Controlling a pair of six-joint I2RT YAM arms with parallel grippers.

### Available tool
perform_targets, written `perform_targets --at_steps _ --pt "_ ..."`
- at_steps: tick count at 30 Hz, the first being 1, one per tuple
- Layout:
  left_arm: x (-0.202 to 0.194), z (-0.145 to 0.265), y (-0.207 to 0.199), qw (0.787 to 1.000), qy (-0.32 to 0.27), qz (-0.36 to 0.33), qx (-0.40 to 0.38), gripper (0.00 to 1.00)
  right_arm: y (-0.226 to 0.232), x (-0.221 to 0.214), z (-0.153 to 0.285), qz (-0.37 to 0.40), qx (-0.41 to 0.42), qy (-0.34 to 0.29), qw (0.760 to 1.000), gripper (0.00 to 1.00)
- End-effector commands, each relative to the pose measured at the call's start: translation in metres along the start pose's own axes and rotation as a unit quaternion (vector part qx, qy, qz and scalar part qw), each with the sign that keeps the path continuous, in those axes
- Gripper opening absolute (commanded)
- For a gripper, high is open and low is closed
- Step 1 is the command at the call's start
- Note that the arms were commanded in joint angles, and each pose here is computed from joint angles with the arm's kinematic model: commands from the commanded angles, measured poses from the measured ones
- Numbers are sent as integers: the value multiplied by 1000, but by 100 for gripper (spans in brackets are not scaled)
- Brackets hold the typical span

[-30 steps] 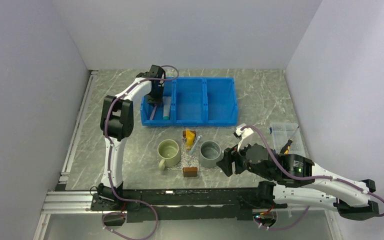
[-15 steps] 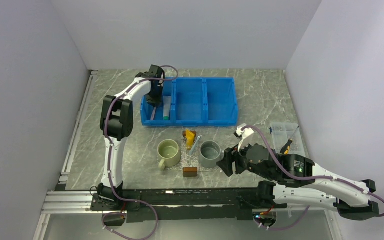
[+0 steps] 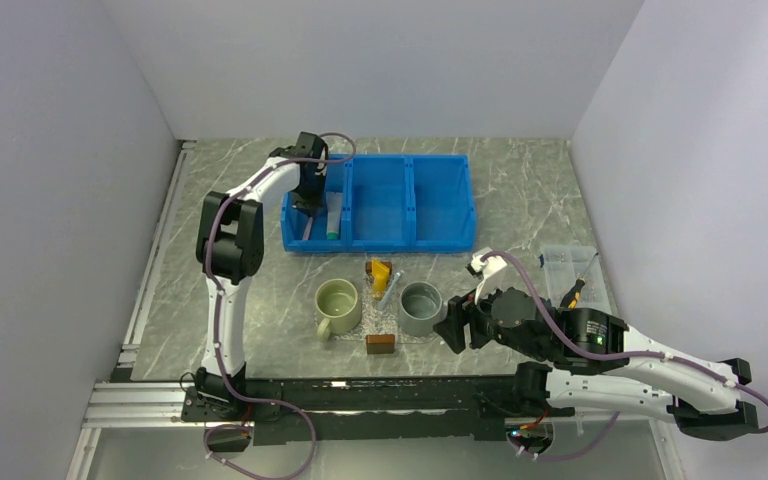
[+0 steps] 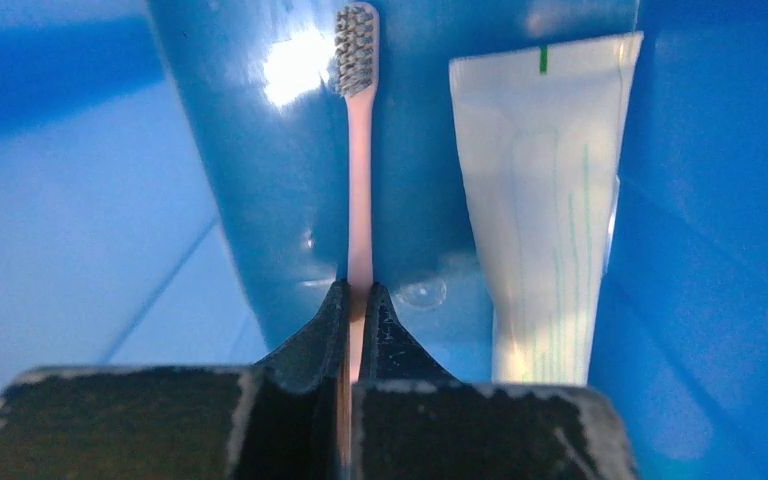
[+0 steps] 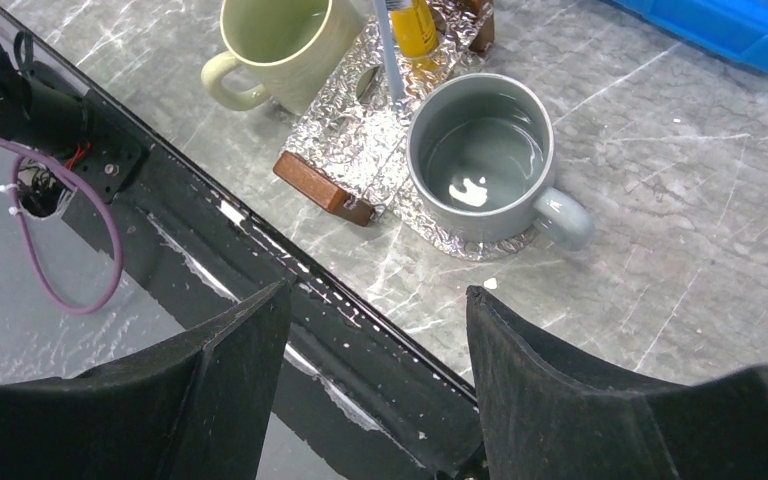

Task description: Prepare toiletry sets of a toothbrush and toothpaste on the tray

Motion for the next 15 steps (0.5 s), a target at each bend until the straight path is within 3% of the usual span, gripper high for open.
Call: perform_targets --at_steps 1,15 --pt "14 42 -5 999 -43 12 -20 0 6 13 5 -8 11 -21 1000 67" --pt "38 132 -2 989 -143 17 -33 0 14 25 7 -4 24 -34 999 67"
Point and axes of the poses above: each gripper's point midway between its finger pads, its own z axis back along the fingers, its own y axis along the line the jaws close on, x = y × z, the point moved 4 cm from there along z, back along the fingers, and after that the axes turned 4 degrees about -z, right-handed, at the moved point
